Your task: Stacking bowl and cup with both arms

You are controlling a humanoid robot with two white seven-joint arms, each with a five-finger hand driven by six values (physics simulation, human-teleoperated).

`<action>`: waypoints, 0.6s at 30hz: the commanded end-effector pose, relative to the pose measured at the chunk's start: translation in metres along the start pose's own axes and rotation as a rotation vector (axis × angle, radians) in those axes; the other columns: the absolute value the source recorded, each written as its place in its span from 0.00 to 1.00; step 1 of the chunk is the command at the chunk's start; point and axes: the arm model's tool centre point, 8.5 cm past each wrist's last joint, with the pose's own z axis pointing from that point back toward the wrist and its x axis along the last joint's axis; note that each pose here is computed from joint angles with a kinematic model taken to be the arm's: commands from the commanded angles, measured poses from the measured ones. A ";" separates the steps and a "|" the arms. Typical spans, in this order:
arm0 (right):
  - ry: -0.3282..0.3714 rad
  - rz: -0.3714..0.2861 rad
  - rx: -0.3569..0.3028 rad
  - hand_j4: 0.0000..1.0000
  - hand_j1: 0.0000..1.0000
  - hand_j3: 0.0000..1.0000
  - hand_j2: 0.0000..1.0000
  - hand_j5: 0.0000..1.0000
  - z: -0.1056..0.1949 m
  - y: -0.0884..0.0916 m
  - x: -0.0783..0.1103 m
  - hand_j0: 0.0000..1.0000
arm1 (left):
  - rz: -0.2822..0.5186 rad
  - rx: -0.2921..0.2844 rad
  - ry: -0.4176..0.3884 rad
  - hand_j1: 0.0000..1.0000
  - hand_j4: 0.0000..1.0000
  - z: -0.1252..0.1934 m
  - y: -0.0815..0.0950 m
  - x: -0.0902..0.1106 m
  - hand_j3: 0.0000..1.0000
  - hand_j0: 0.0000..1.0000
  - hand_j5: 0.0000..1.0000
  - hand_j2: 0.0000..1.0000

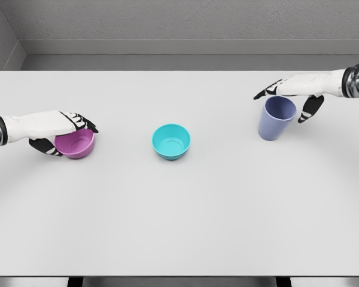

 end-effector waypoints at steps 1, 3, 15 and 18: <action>-0.005 0.000 -0.006 1.00 1.00 1.00 1.00 1.00 0.001 -0.002 0.002 1.00 | 0.004 0.005 -0.002 0.66 0.66 0.000 0.001 0.001 0.66 0.66 0.66 0.66; -0.004 0.000 -0.006 1.00 1.00 1.00 1.00 1.00 0.001 -0.002 0.001 1.00 | 0.002 0.010 -0.007 0.66 0.66 0.000 0.003 0.002 0.66 0.66 0.66 0.66; -0.013 0.014 0.008 1.00 1.00 1.00 1.00 1.00 0.001 0.001 0.005 1.00 | -0.054 0.050 -0.066 0.66 0.66 -0.003 0.023 0.024 0.66 0.66 0.66 0.66; -0.015 0.014 0.012 1.00 1.00 1.00 1.00 1.00 0.000 0.002 0.006 1.00 | -0.065 0.055 -0.080 0.66 0.66 -0.005 0.026 0.029 0.66 0.66 0.66 0.66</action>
